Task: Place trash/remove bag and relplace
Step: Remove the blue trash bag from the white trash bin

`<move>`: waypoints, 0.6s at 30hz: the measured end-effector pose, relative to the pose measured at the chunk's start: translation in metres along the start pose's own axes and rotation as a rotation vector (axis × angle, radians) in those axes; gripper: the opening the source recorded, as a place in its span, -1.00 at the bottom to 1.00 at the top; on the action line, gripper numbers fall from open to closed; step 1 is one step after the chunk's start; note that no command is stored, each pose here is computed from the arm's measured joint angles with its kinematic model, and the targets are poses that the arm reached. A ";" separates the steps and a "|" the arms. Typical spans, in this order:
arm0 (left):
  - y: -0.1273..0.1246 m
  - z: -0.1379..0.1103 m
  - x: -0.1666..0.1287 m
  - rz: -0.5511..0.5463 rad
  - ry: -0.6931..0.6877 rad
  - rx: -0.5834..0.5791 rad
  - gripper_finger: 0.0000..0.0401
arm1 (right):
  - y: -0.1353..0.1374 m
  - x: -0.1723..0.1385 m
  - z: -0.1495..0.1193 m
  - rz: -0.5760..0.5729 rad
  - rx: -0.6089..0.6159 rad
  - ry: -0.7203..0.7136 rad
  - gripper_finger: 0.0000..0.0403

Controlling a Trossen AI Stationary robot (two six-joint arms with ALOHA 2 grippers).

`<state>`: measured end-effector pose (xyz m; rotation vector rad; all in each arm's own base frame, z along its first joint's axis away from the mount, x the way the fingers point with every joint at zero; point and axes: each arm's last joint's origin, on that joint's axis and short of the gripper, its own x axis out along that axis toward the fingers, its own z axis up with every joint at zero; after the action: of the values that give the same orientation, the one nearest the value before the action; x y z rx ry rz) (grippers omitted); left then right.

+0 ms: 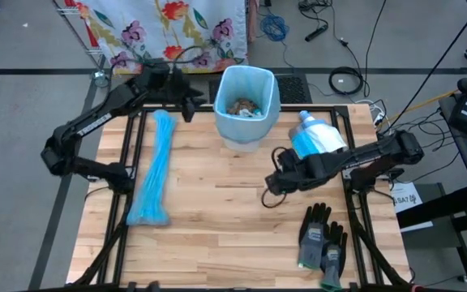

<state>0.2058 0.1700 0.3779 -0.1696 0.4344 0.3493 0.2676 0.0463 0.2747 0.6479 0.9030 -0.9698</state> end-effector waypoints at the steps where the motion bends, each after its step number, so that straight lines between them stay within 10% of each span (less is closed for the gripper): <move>1: 0.001 -0.008 -0.004 0.009 0.002 -0.011 -0.20 | -0.003 0.003 -0.005 -0.001 0.018 0.003 -0.16; 11: 0.008 -0.115 0.005 -0.064 -0.049 -0.305 -0.20 | -0.031 0.061 -0.059 0.298 0.349 -0.013 -0.57; 18: 0.010 -0.160 0.023 -0.108 -0.093 -0.460 -0.20 | -0.062 0.080 -0.048 0.459 0.438 -0.126 -0.98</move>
<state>0.1609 0.1491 0.2238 -0.6201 0.2466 0.3451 0.2168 0.0252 0.1772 1.0974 0.3972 -0.7805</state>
